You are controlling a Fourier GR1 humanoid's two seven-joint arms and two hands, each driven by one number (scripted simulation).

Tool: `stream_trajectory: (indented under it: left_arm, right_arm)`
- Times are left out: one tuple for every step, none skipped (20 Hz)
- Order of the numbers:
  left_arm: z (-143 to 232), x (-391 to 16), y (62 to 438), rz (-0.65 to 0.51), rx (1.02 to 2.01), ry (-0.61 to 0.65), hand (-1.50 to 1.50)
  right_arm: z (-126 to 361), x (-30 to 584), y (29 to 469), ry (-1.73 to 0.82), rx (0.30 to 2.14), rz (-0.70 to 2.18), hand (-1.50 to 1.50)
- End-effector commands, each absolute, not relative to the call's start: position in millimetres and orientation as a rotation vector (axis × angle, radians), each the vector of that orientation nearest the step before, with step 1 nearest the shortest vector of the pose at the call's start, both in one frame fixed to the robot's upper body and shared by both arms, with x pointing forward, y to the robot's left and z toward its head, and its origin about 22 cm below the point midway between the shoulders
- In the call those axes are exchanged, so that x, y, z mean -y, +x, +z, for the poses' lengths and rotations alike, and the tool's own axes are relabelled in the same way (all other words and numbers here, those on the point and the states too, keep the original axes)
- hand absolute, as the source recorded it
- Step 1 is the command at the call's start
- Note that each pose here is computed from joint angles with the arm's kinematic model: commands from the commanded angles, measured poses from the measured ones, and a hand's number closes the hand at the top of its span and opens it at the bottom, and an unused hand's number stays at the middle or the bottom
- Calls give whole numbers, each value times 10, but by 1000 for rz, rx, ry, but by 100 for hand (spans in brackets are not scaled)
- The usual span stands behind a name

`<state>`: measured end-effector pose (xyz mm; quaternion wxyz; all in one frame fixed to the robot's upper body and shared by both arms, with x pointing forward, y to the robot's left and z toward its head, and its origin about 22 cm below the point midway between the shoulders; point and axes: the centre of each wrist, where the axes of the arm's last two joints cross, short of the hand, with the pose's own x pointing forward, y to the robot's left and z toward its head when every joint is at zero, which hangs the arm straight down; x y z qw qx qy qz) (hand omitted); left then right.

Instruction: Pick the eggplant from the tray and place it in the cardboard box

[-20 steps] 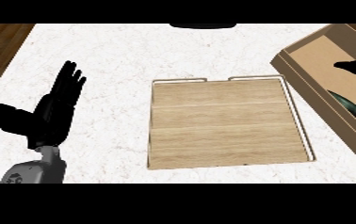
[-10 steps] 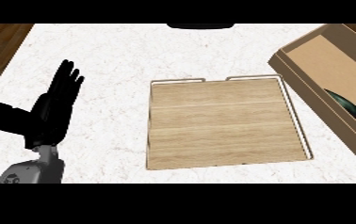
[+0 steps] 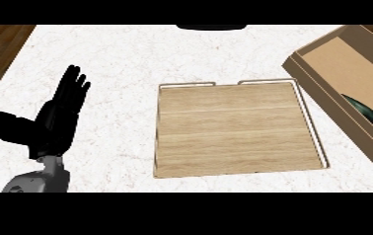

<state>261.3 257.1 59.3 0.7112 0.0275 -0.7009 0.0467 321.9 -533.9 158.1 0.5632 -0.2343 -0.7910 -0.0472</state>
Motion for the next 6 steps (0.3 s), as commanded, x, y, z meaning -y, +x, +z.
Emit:
stream_trajectory:
  left_arm:
    - [595, -2449, 2637, 84, 1548, 47, 0]
    - [459, -2517, 2646, 105, 1544, 72, 0]
    - [479, -2666, 2512, 103, 1558, 61, 0]
    - [538, -2488, 2604, 92, 1558, 58, 0]
    - [576, -2635, 2631, 103, 1555, 70, 0]
    - [568, -2452, 2611, 92, 1550, 42, 0]
  right_arm:
    - [1441, 5592, 2959, -574, 1888, -184, -150]
    - [1628, 5645, 2951, -559, 1871, -151, -150]
    - [1451, 5688, 2842, -583, 1895, -165, -150]
    - [1505, 5718, 2844, -559, 1892, -184, -150]
    - [1227, 5675, 2782, -540, 1892, -161, -150]
    - [1259, 5736, 2727, -561, 1886, -146, -150]
